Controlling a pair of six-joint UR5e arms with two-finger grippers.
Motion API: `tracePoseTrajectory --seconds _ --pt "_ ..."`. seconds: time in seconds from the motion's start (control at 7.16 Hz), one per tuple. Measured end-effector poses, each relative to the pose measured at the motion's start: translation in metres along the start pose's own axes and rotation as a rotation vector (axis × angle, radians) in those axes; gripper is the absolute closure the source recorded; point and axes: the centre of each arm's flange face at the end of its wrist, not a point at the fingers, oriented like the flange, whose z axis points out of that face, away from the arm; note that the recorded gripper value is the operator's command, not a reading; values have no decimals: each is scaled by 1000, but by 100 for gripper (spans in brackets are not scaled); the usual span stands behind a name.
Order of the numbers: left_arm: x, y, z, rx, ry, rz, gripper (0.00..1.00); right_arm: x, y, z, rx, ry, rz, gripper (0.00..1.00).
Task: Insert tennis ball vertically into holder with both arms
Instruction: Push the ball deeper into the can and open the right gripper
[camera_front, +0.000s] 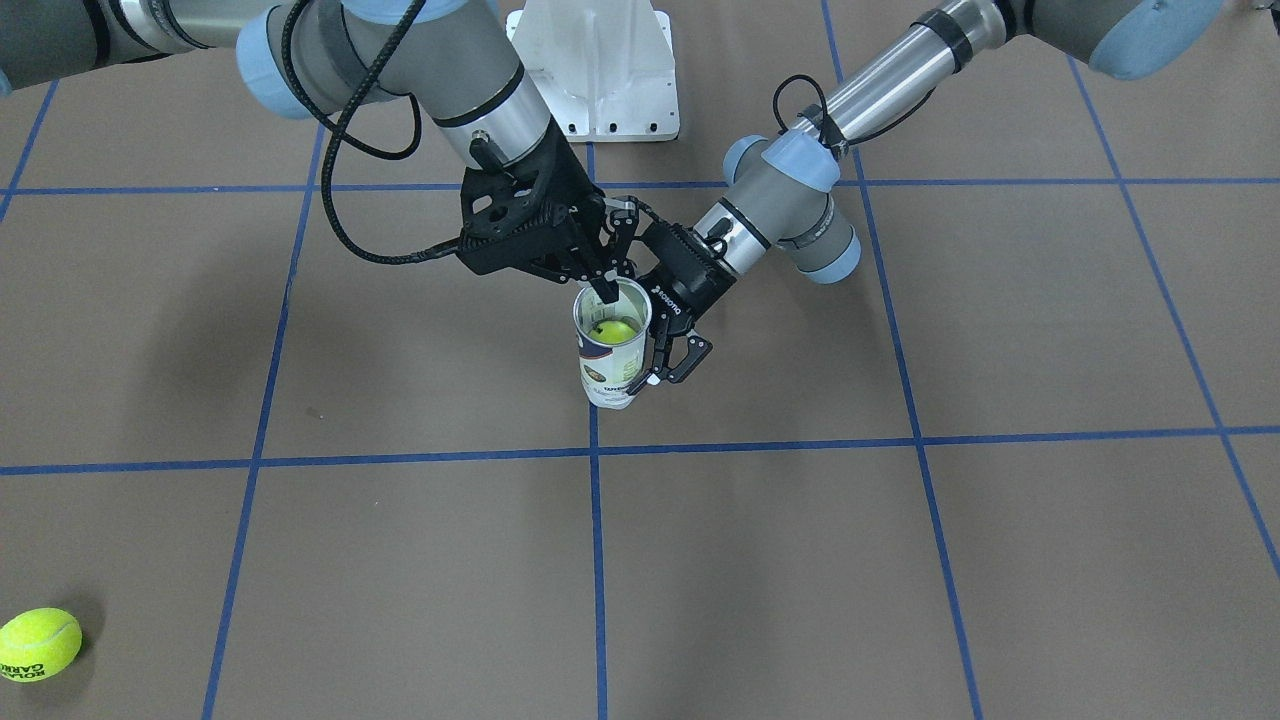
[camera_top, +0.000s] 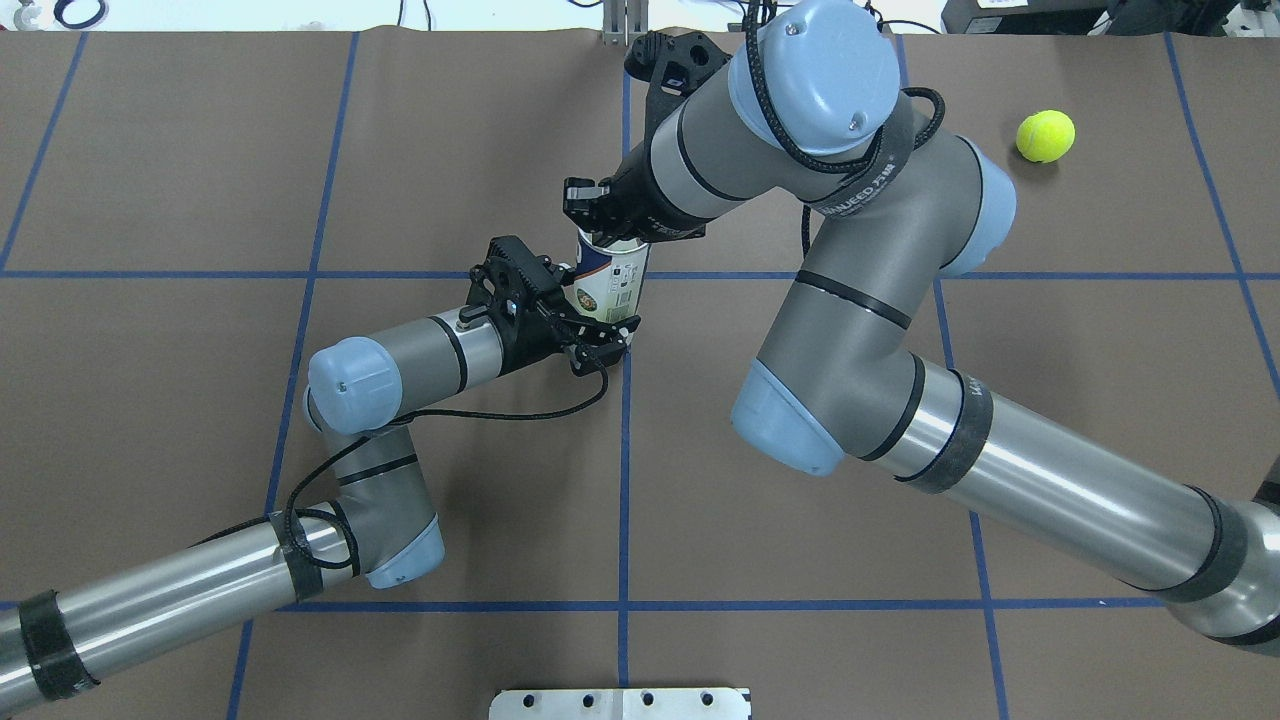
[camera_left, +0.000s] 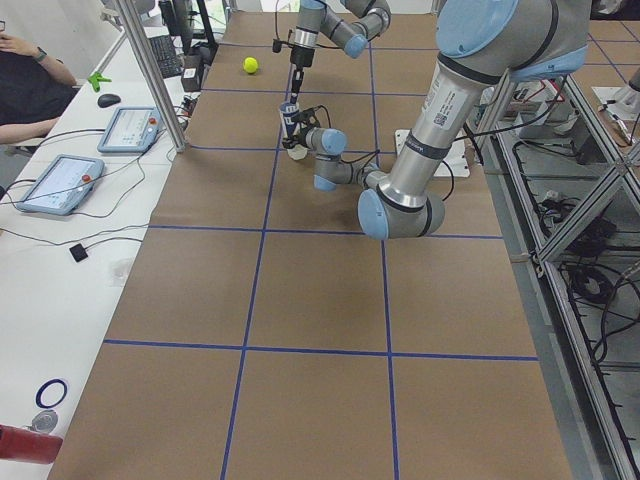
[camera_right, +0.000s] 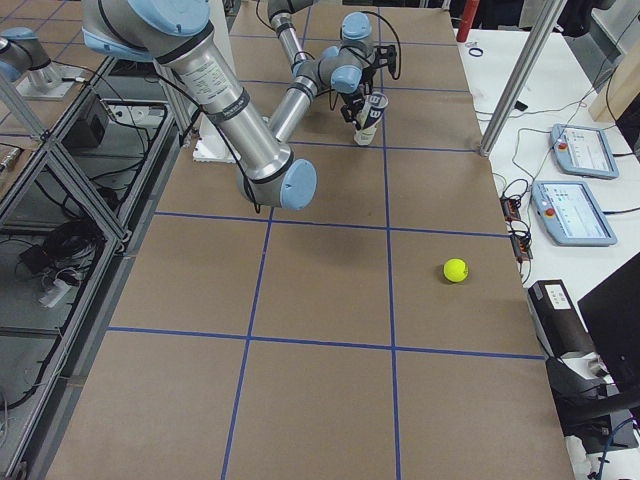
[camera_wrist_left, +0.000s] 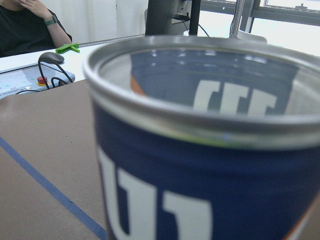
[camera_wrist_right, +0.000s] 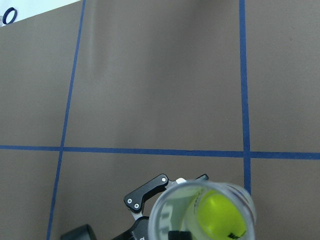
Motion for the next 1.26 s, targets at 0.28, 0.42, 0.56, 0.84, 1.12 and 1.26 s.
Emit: tracePoseTrajectory --seconds 0.28,0.42,0.56,0.84,1.12,1.26 --pt "0 0 0 0 0 0 13 -1 1 0 0 -2 -2 100" --pt "0 0 0 0 0 0 16 -2 1 0 0 -3 -2 100" --pt "0 0 0 0 0 0 16 -2 1 -1 1 -4 -3 100" --pt "0 0 0 1 0 0 17 -3 1 -3 2 -6 -4 100" --pt "0 -1 0 3 1 0 15 -5 2 -6 3 -13 -6 8" --pt "0 0 -1 3 1 0 3 -6 1 -8 4 -17 -7 0"
